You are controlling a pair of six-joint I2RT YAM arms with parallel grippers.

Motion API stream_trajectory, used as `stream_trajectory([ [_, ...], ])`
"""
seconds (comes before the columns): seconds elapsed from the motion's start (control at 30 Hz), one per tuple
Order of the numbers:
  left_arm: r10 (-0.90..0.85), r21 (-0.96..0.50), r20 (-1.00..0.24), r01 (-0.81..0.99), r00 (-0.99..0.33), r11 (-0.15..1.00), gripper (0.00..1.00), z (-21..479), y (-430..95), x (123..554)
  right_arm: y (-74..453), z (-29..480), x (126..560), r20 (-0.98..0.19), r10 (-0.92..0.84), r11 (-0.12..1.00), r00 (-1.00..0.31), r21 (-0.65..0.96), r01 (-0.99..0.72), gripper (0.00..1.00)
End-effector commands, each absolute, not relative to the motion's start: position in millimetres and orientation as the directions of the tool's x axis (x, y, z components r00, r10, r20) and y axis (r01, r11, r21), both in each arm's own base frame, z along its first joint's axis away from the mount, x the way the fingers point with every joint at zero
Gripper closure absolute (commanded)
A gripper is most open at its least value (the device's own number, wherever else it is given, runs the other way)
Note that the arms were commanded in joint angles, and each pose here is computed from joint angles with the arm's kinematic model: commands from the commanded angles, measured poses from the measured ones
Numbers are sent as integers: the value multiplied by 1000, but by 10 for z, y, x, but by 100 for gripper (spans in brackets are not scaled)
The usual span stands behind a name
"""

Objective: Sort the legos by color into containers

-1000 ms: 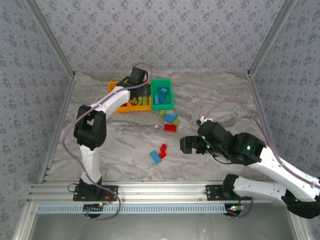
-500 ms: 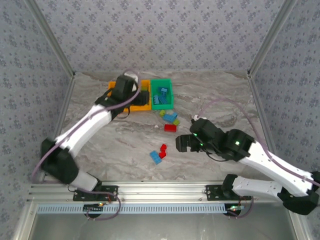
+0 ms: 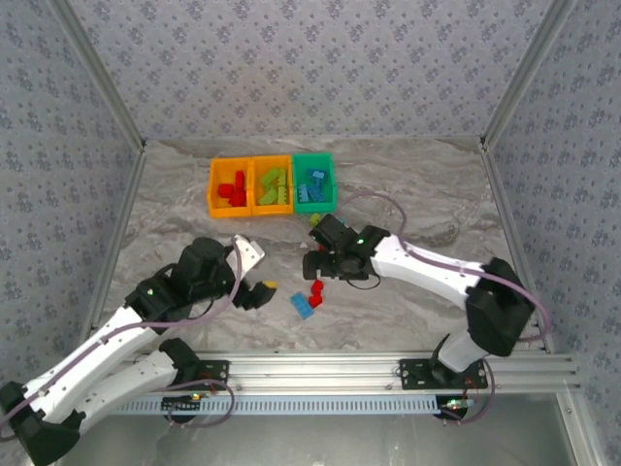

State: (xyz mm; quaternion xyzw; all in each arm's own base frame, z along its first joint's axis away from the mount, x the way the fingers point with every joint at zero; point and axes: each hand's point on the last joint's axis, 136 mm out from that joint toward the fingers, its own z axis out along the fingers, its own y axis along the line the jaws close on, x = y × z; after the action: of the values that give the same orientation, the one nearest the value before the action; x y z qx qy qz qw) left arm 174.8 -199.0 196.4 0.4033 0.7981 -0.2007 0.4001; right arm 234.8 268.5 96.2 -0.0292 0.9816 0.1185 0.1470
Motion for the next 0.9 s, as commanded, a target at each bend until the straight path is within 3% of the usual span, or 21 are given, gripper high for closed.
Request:
stream_trajectory([
  [0.0, 529, 12, -799, 870, -288, 492, 15, 1844, -2084, 1610, 2757, 704, 2388, -211, 114, 973, -971, 223, 66, 4],
  [0.1, 540, 8, -789, 873, -294, 487, 14, 1748, -2105, 1623, 2939, 436, 2270, -142, 121, 971, -982, 222, 87, 10],
  [0.27, 577, 45, -770, 879, -273, 475, 13, 1664, -2064, 1627, 3035, 251, 2255, -147, 129, 975, -981, 198, 99, 23],
  [0.4, 566, 61, -784, 876, -254, 478, 12, 1690, -2037, 1615, 3019, 205, 2291, -159, 129, 978, -979, 185, 98, 27],
  [0.6, 562, 77, -791, 871, -244, 485, 12, 1705, -2001, 1613, 2967, 249, 2340, -176, 136, 979, -975, 177, 104, 50],
  [0.77, 555, 99, -799, 860, -231, 500, 12, 1747, -1978, 1646, 2917, 488, 2409, -245, 119, 983, -962, 169, 79, 73],
  [0.87, 540, 133, -811, 830, -223, 542, 10, 1809, -1932, 1736, 2956, 1029, 2591, -426, 71, 984, -902, 177, -6, 82],
])
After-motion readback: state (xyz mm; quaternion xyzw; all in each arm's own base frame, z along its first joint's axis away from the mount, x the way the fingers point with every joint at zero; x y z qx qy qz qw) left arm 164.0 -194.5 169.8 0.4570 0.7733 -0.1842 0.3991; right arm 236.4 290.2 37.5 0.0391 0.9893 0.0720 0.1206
